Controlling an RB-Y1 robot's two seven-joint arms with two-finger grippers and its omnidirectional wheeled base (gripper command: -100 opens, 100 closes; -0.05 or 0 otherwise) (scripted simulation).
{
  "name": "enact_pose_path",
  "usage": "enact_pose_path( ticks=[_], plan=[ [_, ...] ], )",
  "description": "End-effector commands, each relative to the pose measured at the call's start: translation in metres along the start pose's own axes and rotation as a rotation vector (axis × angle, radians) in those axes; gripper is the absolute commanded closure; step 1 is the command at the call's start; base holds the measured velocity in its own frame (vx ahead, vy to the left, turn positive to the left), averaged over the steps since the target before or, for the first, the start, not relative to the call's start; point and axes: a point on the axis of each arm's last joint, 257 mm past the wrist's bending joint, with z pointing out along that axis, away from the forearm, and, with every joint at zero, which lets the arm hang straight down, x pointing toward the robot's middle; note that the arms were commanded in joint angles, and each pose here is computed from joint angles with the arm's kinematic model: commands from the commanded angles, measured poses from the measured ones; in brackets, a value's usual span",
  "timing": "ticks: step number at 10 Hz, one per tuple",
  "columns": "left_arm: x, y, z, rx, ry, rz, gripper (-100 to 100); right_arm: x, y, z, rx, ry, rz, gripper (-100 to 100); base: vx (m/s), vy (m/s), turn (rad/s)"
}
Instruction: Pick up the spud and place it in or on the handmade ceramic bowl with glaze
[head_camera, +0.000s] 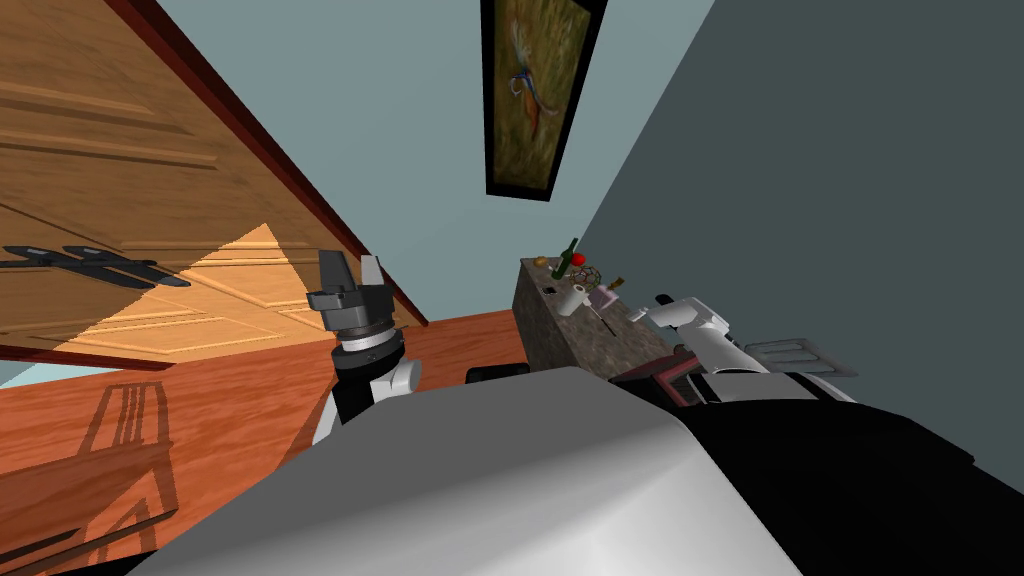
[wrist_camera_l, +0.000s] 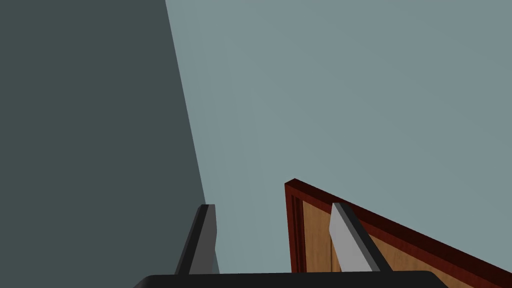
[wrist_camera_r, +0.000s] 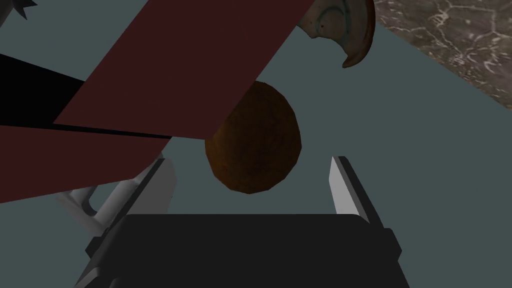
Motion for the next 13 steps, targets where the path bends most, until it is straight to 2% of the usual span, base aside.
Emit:
enact_pose_path(
  ticks=[1,2,3,4,5,11,13],
  plan=[
    [0.000,0.000,0.000,0.000,0.000,0.000,0,0.000,0.000,0.000,0.000,0.000,0.000,-100,0.000,0.000,0.000],
    [0.000,0.000,0.000,0.000,0.000,0.000,0,0.000,0.000,0.000,0.000,0.000,0.000,0,0.000,0.000,0.000],
    [0.000,0.000,0.000,0.000,0.000,0.000,0,-0.019,-0.006,-0.010,-0.002,-0.020,-0.007,-100,0.031,0.039,-0.064],
    [0.000,0.000,0.000,0.000,0.000,0.000,0,-0.029,-0.009,-0.015,-0.003,-0.030,-0.011,-100,0.071,0.084,-0.080],
    [0.000,0.000,0.000,0.000,0.000,0.000,0,-0.029,-0.009,-0.015,-0.003,-0.030,-0.011,-100,0.056,0.073,-0.024],
    [0.000,0.000,0.000,0.000,0.000,0.000,0,-0.082,-0.027,-0.049,-0.008,-0.092,-0.037,-100,0.045,0.064,-0.048],
    [0.000,0.000,0.000,0.000,0.000,0.000,0,-0.091,-0.030,-0.055,-0.008,-0.103,-0.043,-100,0.028,0.038,-0.019]
  ],
)
